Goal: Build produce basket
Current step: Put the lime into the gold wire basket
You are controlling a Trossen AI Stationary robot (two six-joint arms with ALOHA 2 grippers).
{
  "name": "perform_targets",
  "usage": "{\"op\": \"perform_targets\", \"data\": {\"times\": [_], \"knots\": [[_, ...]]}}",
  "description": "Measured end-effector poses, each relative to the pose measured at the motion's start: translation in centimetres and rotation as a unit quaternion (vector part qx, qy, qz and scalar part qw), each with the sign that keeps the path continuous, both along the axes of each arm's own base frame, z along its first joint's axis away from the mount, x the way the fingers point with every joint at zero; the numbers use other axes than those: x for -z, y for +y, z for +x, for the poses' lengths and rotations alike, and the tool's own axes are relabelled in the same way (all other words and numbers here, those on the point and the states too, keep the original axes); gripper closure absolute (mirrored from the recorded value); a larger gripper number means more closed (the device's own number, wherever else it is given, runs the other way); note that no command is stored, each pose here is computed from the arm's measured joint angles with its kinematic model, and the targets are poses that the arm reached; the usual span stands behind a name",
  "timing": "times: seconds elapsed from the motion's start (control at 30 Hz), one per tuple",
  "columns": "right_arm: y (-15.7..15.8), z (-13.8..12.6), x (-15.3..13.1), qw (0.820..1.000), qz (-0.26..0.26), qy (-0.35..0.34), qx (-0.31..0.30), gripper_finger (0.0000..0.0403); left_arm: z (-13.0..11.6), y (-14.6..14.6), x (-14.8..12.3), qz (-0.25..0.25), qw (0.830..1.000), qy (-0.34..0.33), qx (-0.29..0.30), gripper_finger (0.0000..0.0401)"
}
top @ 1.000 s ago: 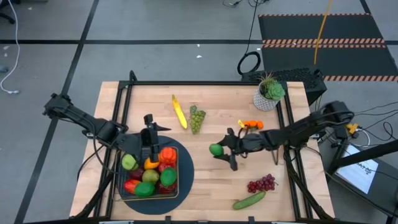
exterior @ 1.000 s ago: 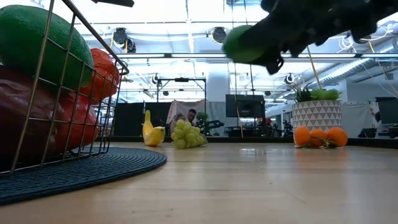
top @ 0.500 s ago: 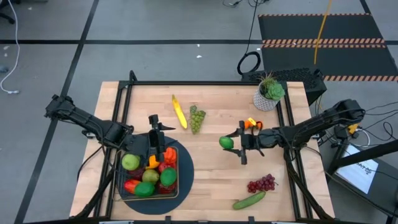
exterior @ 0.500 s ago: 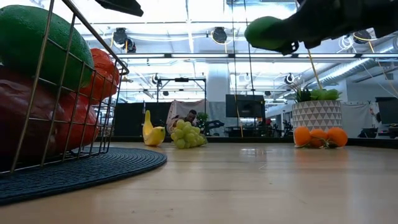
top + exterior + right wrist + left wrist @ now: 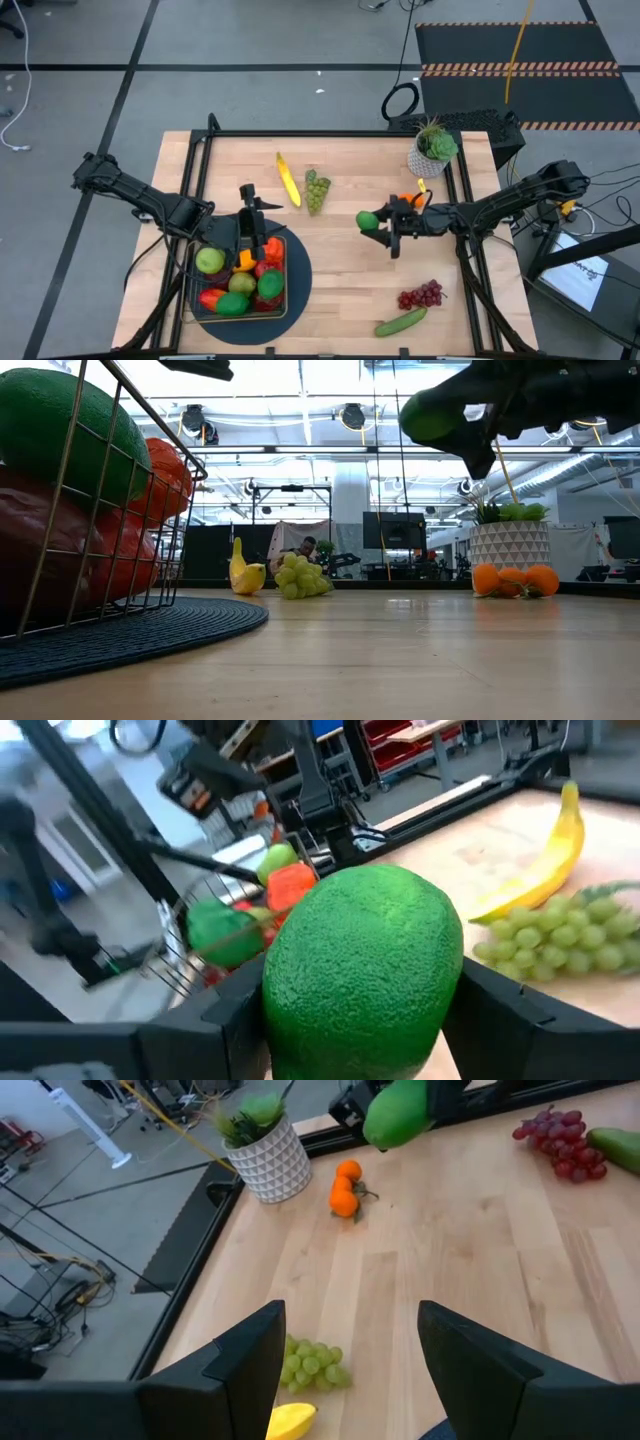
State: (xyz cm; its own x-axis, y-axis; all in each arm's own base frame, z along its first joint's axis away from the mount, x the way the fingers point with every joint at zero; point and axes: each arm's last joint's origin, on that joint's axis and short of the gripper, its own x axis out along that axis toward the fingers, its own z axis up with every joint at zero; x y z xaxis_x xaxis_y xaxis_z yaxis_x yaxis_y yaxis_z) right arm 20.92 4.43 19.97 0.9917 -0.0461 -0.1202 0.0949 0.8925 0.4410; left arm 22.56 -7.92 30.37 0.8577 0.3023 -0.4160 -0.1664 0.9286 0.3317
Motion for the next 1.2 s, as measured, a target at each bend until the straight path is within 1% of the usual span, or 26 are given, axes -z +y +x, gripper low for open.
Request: {"op": "perform_targets", "data": {"times": [0.2,0.3,0.43,0.67,0.73,0.8,0.87,0.93,1.0,1.07,1.2], "knots": [[-0.2,-0.6,0.5,0.996,0.087,-0.032,0.008,0.0175,0.1,-0.1,0.0,-0.010,1.000,-0.001,0.014,0.0174],[-0.2,-0.9,0.9,0.993,0.107,-0.042,0.008,0.0175,0.1,-0.1,0.0,-0.012,1.000,0.000,0.018,0.0174],[-0.3,-1.3,1.4,0.993,0.105,-0.044,0.008,0.0175,0.1,-0.1,-0.1,-0.013,1.000,-0.002,0.018,0.0173],[-0.5,-1.6,1.9,0.997,0.062,-0.037,0.015,0.0174,0.1,-0.2,-0.2,-0.021,1.000,-0.011,0.016,0.0173],[-0.5,-1.6,1.7,0.999,0.027,-0.044,0.012,0.0174,0.2,-0.2,-0.3,-0.021,1.000,-0.015,0.017,0.0173],[-0.5,-1.6,1.6,0.998,-0.024,-0.049,0.008,0.0174,0.3,-0.2,-0.4,-0.024,0.999,-0.023,0.018,0.0173],[-0.5,-1.6,1.5,0.995,-0.084,-0.049,0.004,0.0174,0.3,-0.3,-0.6,-0.022,0.999,-0.030,0.020,0.0174],[-0.5,-1.6,1.5,0.987,-0.153,-0.045,-0.001,0.0174,0.4,-0.3,-0.6,-0.019,0.999,-0.032,0.022,0.0173],[-0.5,-1.6,1.5,0.973,-0.227,-0.039,-0.006,0.0174,0.4,-0.3,-0.7,-0.018,0.999,-0.035,0.023,0.0173],[-0.5,-1.6,1.5,0.956,-0.291,-0.034,-0.010,0.0174,0.4,-0.3,-0.7,-0.018,0.999,-0.036,0.023,0.0173],[-0.5,-1.6,1.6,0.919,-0.394,-0.026,-0.018,0.0174,0.4,-0.3,-0.7,-0.018,0.999,-0.036,0.023,0.0174]]}}
